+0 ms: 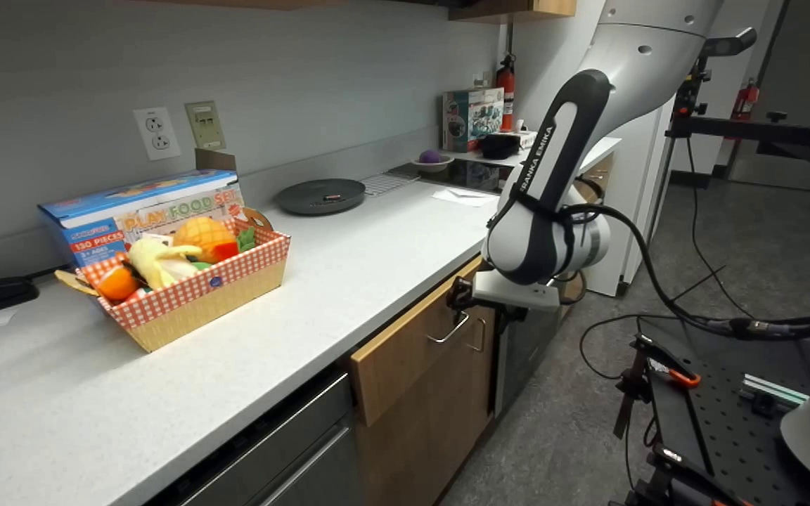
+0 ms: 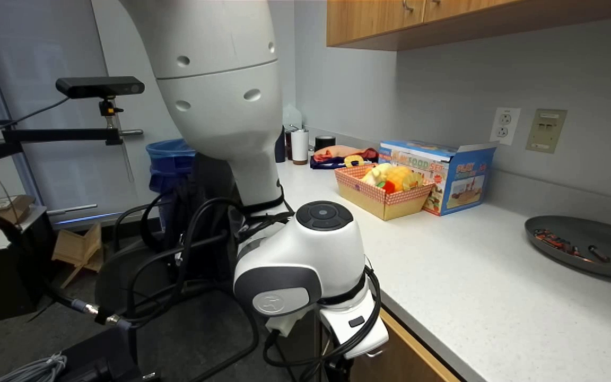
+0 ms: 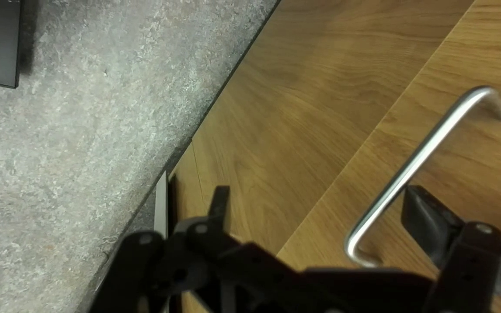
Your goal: Open the top drawer of the kitchen unit,remove the orange cup and close it
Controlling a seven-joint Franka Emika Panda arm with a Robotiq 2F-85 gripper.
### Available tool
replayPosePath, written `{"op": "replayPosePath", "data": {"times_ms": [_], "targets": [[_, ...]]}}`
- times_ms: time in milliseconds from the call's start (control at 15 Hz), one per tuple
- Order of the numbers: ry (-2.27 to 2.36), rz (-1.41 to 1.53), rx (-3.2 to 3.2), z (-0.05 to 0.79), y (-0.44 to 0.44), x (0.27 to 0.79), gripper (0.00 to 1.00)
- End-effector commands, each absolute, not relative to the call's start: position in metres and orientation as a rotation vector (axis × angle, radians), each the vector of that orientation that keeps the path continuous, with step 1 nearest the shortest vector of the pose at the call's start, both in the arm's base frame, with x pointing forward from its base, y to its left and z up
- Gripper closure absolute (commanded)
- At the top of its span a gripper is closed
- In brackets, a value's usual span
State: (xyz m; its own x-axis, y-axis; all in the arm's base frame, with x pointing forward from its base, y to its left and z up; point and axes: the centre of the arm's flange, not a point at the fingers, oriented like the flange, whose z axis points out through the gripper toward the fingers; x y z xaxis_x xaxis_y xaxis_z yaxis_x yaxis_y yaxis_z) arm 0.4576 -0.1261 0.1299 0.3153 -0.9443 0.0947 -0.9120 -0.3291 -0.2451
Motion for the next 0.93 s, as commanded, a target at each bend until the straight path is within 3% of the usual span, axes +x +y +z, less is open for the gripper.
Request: {"op": "replayPosePath", "data": {"times_ms": [0, 867], "targets": [[1.748, -0.354, -2.396, 0.117, -0.127, 0.462, 0.0], [1.804, -0.307, -2.423, 0.104, -0.124, 0.426, 0.0]]}}
